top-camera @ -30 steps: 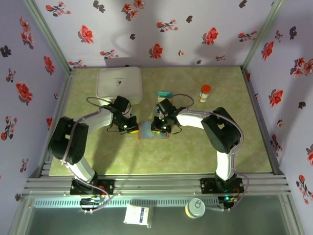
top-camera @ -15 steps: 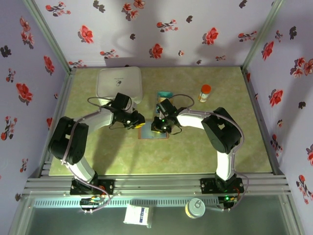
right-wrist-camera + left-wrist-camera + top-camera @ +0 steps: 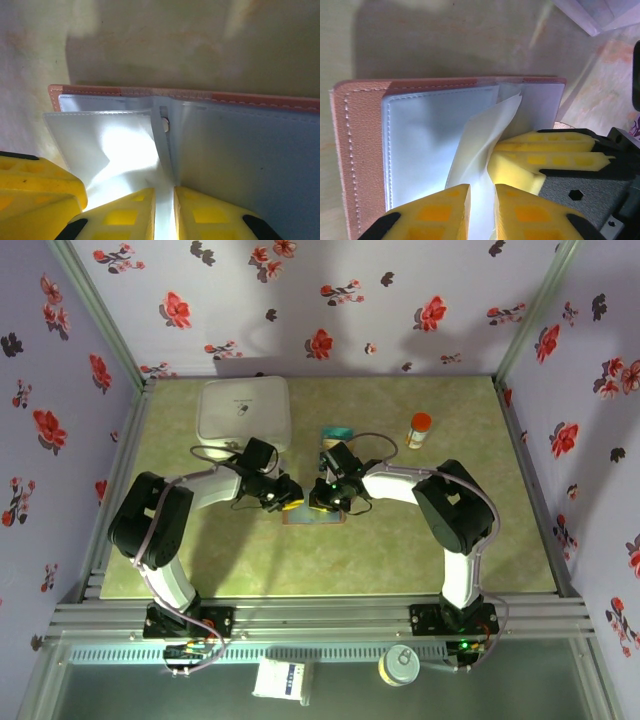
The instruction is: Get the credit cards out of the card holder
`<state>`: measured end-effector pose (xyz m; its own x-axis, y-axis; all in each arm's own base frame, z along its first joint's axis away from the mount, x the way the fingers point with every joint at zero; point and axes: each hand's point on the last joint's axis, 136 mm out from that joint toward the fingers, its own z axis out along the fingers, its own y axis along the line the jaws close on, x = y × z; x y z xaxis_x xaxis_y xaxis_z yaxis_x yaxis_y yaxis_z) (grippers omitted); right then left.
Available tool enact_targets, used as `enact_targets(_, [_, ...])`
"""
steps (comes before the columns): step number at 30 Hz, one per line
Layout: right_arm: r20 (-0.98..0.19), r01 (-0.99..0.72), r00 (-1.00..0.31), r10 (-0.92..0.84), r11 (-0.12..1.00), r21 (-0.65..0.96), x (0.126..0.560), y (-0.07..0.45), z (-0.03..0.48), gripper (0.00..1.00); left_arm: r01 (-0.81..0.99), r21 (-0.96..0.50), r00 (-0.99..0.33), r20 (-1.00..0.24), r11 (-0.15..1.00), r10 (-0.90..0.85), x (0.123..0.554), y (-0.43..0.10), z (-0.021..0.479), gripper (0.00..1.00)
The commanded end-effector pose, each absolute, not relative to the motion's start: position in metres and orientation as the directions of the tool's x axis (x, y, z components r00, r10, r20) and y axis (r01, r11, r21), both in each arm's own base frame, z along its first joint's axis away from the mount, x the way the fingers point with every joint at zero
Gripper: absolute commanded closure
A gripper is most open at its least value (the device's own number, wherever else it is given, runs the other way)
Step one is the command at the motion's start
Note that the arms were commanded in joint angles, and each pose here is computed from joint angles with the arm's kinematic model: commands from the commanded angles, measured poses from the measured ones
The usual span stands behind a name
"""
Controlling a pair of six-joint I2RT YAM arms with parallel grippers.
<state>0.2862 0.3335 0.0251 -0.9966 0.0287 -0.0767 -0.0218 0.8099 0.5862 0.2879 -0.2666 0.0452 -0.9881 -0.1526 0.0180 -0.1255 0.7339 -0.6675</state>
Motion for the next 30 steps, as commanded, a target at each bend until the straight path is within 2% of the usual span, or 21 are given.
enact_targets(1, [-0.082, -0.035, -0.997, 0.014, 0.821, 0.570, 0.285, 0.327, 0.032, 0.81, -0.142, -0.649, -0.983, 0.002, 0.747, -0.185, 0.287, -0.262, 0.048, 0.80])
enact_targets(10, [-0.047, -0.020, -0.999, 0.008, 0.827, 0.561, 0.281, 0.326, 0.015, 0.81, -0.135, -0.567, -0.979, -0.052, 0.813, -0.199, 0.284, -0.241, 0.058, 0.75])
enact_targets(19, [-0.048, -0.021, -0.999, 0.007, 0.821, 0.570, 0.281, 0.328, 0.014, 0.81, -0.132, -0.651, -0.986, 0.005, 0.748, -0.169, 0.288, -0.271, 0.048, 0.75])
enact_targets(25, [-0.065, -0.043, -0.998, -0.005, 0.804, 0.593, 0.285, 0.334, 0.027, 0.80, -0.120, -0.690, -0.987, 0.004, 0.714, -0.162, 0.294, -0.285, 0.057, 0.80])
enact_targets(30, [-0.127, -0.081, -0.992, -0.004, 0.789, 0.609, 0.292, 0.333, 0.056, 0.77, -0.099, -0.686, -0.989, -0.010, 0.721, -0.146, 0.295, -0.287, 0.068, 0.80])
